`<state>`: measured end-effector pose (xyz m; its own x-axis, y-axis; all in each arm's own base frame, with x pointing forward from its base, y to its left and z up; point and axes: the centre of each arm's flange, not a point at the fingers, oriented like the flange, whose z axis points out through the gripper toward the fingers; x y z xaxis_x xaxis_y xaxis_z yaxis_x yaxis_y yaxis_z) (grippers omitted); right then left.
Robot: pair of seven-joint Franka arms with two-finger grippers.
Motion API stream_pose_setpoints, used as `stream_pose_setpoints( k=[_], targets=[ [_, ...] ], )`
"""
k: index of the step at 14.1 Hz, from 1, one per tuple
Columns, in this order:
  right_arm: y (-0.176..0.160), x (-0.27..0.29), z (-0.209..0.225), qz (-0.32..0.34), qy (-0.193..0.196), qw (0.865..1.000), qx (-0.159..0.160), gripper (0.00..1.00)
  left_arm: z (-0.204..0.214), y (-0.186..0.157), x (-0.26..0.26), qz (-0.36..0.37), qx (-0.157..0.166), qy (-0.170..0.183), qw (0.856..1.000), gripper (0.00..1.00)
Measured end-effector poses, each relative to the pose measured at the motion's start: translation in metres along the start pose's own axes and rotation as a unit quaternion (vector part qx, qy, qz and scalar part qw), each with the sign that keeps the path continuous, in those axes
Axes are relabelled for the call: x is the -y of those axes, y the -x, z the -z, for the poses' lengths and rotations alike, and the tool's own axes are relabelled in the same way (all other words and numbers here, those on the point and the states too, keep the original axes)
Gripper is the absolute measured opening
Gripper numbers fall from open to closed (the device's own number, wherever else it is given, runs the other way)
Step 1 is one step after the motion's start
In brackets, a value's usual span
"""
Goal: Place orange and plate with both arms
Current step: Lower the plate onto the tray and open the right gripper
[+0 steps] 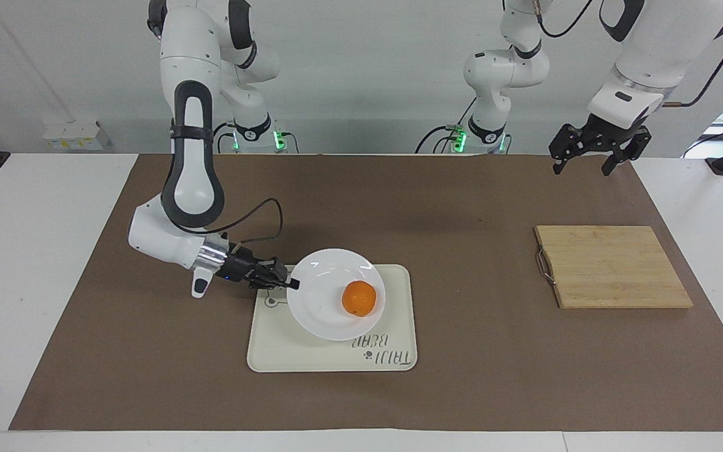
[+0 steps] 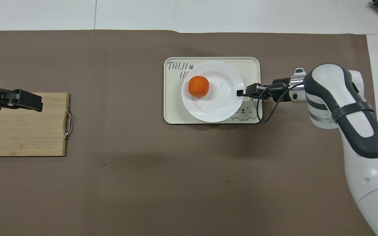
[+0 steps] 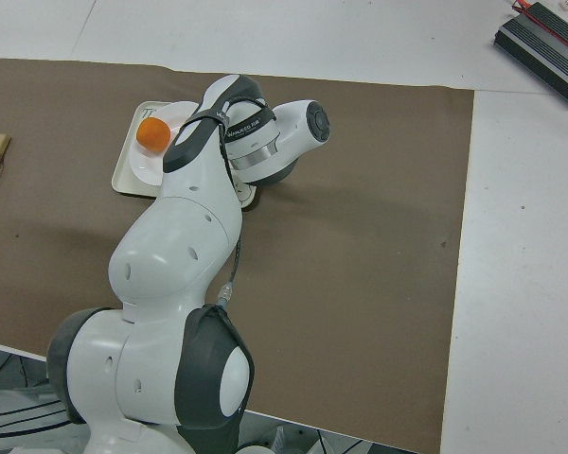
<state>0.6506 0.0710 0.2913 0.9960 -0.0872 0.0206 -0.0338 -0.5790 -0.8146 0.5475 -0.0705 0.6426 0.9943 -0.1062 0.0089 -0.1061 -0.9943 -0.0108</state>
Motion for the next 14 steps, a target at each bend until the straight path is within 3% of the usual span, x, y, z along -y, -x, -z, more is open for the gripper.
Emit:
stream_pose_setpoints(
  k=[14],
  targets=[
    [-0.003, -0.012, -0.015, 0.03, 0.019, 0.999, -0.003, 0.05, 0.0, 0.0, 0.003, 0.003, 0.0, 0.0, 1.0, 1.0]
  ],
)
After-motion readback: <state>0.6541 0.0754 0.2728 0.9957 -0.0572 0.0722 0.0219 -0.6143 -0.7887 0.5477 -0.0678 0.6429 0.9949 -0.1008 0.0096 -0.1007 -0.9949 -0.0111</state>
